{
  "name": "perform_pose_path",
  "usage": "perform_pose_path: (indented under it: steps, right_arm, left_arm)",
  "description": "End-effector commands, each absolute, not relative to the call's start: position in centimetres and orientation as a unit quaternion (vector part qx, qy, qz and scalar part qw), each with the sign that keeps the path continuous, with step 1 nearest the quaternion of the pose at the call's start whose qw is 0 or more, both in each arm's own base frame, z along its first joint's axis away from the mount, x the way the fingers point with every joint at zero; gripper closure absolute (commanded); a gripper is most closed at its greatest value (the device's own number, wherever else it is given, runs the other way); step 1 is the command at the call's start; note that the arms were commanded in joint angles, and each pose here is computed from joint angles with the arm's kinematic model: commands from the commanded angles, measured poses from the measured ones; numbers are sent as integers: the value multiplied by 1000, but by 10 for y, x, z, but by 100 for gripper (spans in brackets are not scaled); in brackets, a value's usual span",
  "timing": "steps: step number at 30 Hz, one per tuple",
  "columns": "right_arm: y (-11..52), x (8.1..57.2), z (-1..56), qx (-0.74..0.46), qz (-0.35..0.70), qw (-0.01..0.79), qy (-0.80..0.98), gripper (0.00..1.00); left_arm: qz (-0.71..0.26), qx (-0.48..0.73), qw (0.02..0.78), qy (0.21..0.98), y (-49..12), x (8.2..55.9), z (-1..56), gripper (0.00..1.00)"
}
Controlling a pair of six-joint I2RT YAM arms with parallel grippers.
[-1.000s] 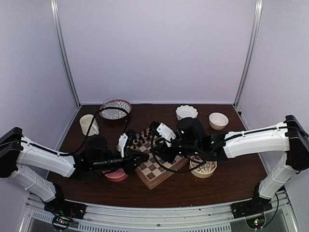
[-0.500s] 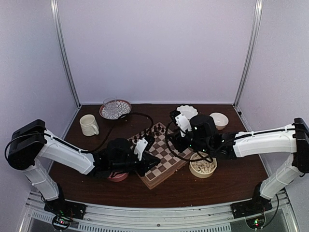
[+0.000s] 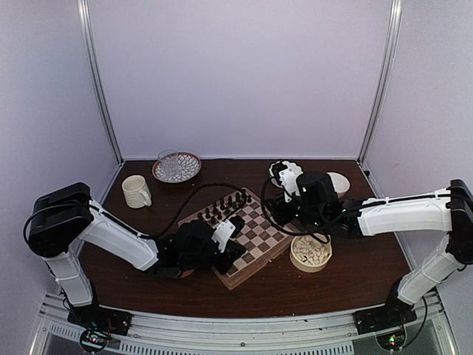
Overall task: Set up the chess pieces on the board
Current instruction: Place the rook on the chessboard.
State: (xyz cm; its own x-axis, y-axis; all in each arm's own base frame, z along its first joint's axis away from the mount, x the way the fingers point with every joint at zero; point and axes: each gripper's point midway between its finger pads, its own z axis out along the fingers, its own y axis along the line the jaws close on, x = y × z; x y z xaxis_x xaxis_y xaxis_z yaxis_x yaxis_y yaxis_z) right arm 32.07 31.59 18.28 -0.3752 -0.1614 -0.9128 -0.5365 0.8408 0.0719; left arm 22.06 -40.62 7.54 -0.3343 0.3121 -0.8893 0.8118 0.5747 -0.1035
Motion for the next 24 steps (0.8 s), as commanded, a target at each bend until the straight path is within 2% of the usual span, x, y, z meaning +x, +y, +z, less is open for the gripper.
perform_pose_path:
  steps: [1,5,15,21,24]
  right_arm:
    - [317,323,177,-210,190,509,813,58]
    - [317,324,177,-209,192,508,813,58]
    - [315,324,178,-207,194,507,814,58]
    - [316,324,177,-209,196,505,814,58]
    - [317,324,177,-209,198,503,815,58]
  left_arm:
    - [-273,361,468,759,-412,228,88,87]
    - [-268,362,464,763,-412,229,87,80]
    - [-253,362,454,774,-410,231,83,77]
    - [-253,368,444,777,-412,229,84,63]
    - [-250,369,441,779,-413,230,84,61]
